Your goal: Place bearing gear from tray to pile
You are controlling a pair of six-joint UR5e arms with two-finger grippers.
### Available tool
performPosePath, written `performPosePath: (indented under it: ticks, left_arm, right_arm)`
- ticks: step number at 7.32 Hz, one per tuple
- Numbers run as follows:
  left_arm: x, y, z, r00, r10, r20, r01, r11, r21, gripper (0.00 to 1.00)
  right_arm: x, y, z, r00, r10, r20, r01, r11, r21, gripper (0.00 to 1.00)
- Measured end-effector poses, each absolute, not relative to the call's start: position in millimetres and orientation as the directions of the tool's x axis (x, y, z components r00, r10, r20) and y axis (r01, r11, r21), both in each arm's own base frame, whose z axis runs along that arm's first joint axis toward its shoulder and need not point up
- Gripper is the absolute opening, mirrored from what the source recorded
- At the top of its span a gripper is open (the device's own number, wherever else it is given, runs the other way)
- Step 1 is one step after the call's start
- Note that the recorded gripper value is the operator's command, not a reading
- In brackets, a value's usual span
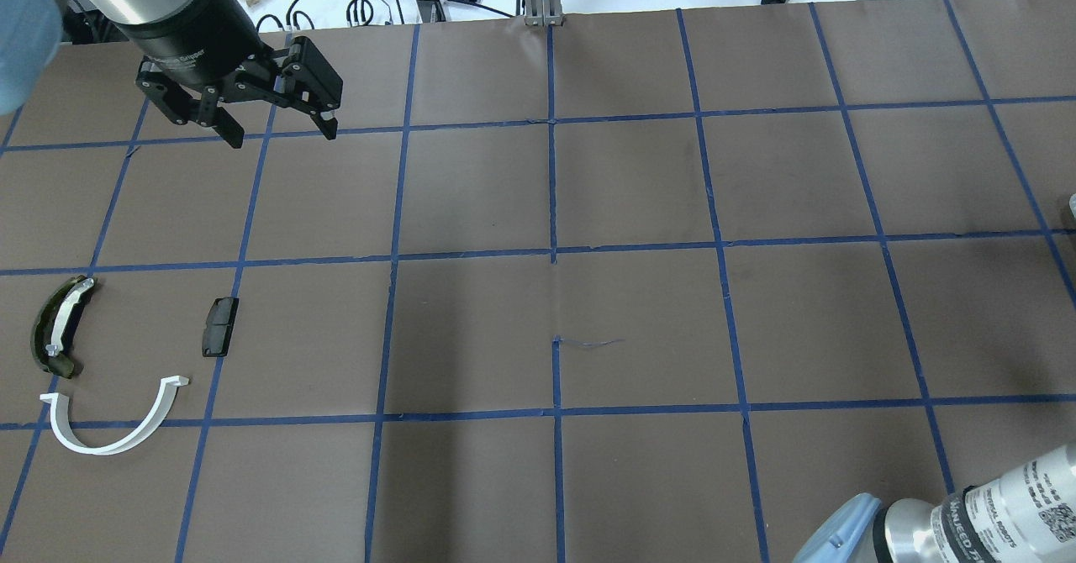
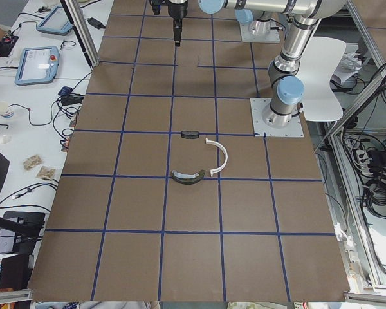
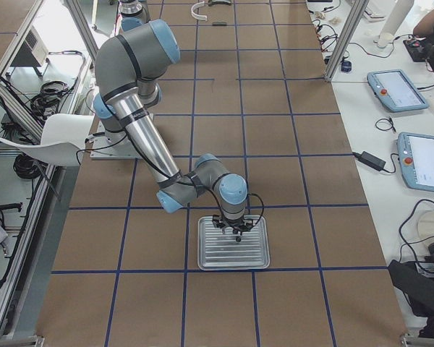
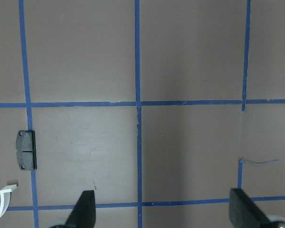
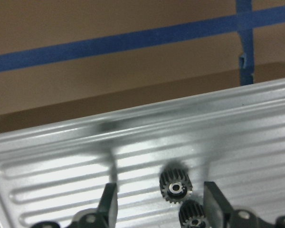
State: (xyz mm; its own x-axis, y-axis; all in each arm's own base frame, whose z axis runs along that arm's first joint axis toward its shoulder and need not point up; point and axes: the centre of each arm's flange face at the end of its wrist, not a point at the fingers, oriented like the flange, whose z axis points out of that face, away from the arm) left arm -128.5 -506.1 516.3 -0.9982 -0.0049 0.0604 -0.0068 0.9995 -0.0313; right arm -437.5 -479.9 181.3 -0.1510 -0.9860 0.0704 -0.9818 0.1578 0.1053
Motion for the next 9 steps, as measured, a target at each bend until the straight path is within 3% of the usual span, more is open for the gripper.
performPosePath:
  ticks: [1, 5, 9]
  left_arm:
    - [-128.9, -506.0, 516.2, -0.998, -0.005, 0.061, -0.007, 0.999, -0.031, 1.0]
    - [-130.7, -506.7, 517.4, -0.997, -0.005, 0.077, -0.007, 0.999, -0.035, 1.0]
    - [-130.5, -506.9, 517.4, -0.996, -0.005, 0.089, -0.008, 0.999, -0.036, 1.0]
  right_arm:
    - [-437.6, -479.9, 181.3, -0.151, -0.986, 0.07, -0.982, 0.158, 0.106, 0.02]
    - [-433.7, -481.1, 207.4, -0.193, -0.977, 0.089, -0.973, 0.202, 0.113, 0.0]
    - [-298.6, -516.0, 320.0, -0.499, -0.864, 0.075, -0.867, 0.498, -0.022, 0.0]
